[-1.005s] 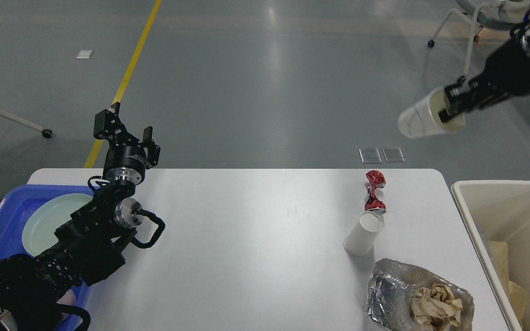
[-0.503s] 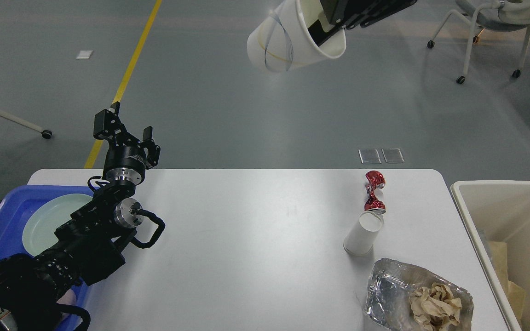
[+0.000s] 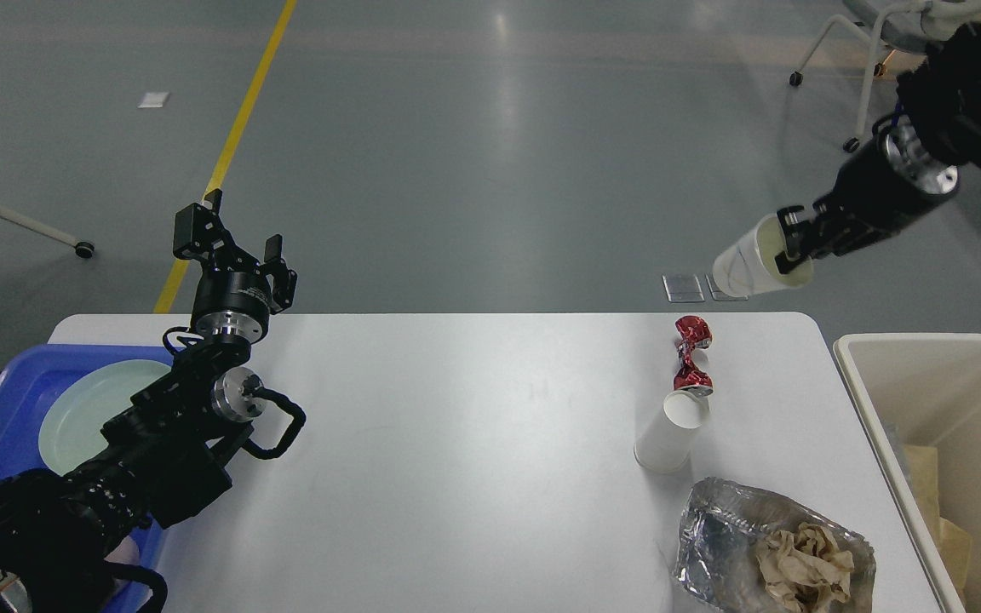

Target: Tidy desktop

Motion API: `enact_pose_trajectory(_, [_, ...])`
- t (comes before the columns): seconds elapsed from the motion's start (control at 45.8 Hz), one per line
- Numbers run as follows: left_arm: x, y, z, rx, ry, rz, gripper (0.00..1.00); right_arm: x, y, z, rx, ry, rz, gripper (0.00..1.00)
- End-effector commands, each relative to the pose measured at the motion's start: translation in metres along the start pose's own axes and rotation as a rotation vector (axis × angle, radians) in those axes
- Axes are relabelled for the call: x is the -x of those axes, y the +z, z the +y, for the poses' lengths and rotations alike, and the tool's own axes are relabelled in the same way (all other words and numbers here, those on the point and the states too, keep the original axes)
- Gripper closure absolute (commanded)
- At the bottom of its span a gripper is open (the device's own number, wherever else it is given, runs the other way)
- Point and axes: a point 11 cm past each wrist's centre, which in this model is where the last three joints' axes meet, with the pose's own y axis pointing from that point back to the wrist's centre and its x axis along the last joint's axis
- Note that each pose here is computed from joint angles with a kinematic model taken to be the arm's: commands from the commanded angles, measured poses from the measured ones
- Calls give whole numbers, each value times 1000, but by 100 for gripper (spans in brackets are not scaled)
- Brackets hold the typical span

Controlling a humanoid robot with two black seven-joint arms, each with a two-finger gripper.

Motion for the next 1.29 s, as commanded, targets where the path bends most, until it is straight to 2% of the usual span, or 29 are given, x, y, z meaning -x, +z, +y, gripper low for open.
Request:
enact_pose_trajectory(0.0, [0,0,0,0,0,0,0,32,45,-36,56,-18,1,100])
enact_pose_trajectory(0.219, [0,0,0,0,1,-1,0,77,103,-79,198,-55,126,99])
enact_pose_trajectory(0.35, [0,0,0,0,-1,-1,0,107,133,-96,254,-82,181,81])
enact_pose_trajectory(0.415, [0,0,0,0,0,0,0,119,147,-100,291,-91,212,76])
enact_pose_trajectory(0.546, [0,0,0,0,1,-1,0,133,173,-102,420,-72,275,52])
enact_pose_trajectory(0.656, [0,0,0,0,1,-1,0,138,189,-98,492,-42,301,43])
enact_pose_trajectory(0.962, [0,0,0,0,-1,-1,0,129,181,-101,454,34,252,24])
enact_pose_trajectory(1.267, [0,0,0,0,0,-2,0,130,159,-126,372,64,192,19])
